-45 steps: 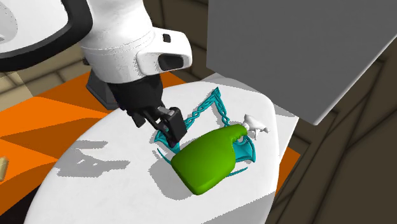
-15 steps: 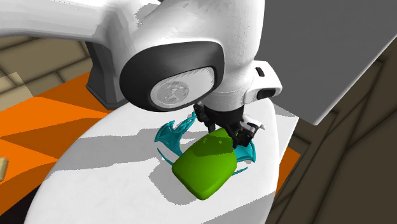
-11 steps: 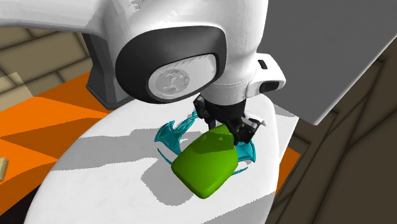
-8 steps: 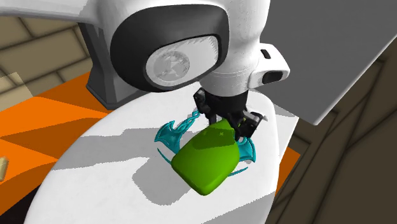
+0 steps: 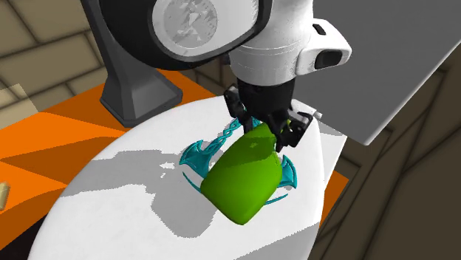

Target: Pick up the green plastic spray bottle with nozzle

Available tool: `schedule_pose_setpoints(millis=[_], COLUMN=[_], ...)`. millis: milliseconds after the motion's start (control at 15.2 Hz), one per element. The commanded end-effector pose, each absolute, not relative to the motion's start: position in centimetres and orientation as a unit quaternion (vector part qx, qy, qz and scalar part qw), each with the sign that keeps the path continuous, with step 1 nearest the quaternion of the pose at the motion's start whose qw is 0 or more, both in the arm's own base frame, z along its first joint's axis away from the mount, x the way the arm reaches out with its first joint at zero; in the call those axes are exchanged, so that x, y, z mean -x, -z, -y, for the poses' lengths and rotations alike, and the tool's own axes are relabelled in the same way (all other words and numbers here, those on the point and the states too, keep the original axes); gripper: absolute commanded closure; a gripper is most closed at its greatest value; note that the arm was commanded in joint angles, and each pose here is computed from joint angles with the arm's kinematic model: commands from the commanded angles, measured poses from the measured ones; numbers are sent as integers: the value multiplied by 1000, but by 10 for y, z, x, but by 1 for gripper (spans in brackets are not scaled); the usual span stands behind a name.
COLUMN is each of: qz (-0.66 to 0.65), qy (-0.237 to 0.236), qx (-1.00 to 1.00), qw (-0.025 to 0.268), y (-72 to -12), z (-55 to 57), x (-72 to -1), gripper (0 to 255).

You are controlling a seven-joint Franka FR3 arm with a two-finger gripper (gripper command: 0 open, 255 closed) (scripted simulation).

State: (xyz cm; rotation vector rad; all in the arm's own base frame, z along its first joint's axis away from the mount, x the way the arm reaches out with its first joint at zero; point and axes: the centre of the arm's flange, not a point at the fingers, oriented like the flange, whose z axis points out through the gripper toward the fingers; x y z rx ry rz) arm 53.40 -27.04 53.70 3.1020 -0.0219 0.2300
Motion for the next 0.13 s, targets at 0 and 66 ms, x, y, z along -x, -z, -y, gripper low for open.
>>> schedule_pose_setpoints(millis=[0, 66], qz=[7, 7], qy=[-74, -74], qx=[-997, -997], qw=[15, 15], y=[-544, -544], z=[270, 270], x=[-534, -534], gripper=[255, 255])
